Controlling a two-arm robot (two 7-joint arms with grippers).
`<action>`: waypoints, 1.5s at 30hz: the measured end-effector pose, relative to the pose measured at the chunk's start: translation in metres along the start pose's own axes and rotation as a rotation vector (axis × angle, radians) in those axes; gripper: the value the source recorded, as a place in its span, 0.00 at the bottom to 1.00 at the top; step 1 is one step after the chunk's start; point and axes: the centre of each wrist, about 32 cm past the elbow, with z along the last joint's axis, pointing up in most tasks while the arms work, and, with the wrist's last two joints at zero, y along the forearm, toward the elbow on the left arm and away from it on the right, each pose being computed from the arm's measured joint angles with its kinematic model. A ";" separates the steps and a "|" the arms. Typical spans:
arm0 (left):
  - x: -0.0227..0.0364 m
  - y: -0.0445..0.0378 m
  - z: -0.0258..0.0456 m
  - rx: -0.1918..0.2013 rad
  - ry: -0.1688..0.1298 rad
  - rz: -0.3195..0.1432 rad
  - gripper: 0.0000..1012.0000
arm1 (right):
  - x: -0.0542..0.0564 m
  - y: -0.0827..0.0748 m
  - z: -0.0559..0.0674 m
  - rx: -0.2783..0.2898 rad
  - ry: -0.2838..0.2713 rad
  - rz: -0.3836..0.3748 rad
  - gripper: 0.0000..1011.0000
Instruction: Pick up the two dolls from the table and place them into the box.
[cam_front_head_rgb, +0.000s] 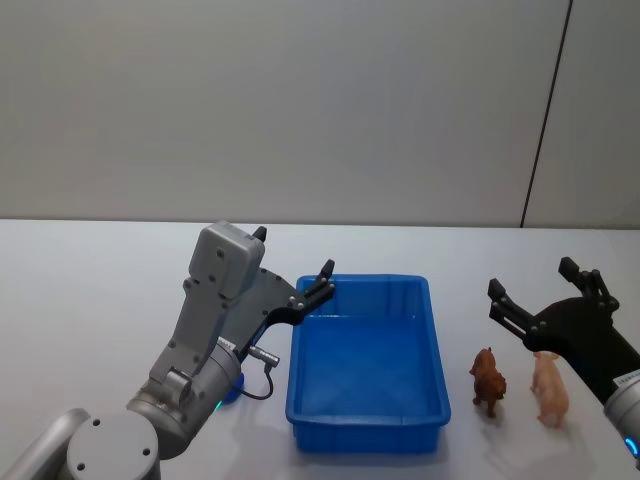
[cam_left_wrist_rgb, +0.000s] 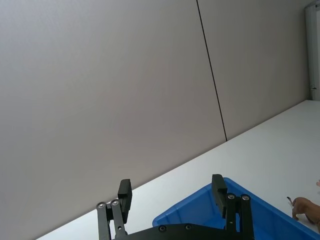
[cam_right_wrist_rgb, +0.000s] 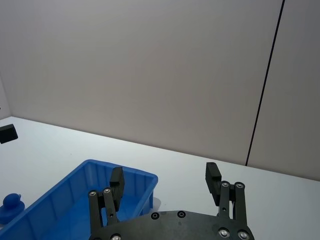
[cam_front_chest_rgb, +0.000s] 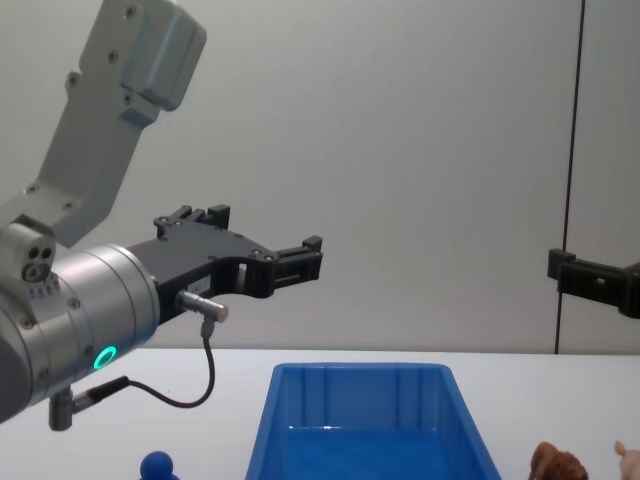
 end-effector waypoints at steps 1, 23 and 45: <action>0.0000 0.0000 0.0000 0.000 0.000 0.000 0.99 | 0.000 0.000 0.000 0.000 0.000 0.000 0.99; 0.0000 0.0000 0.0000 0.000 0.000 0.000 0.99 | 0.014 -0.002 -0.009 -0.078 -0.027 -0.048 0.99; 0.0000 0.0000 0.0000 0.000 0.000 0.000 0.99 | 0.018 0.005 -0.034 -0.287 -0.063 -0.148 0.99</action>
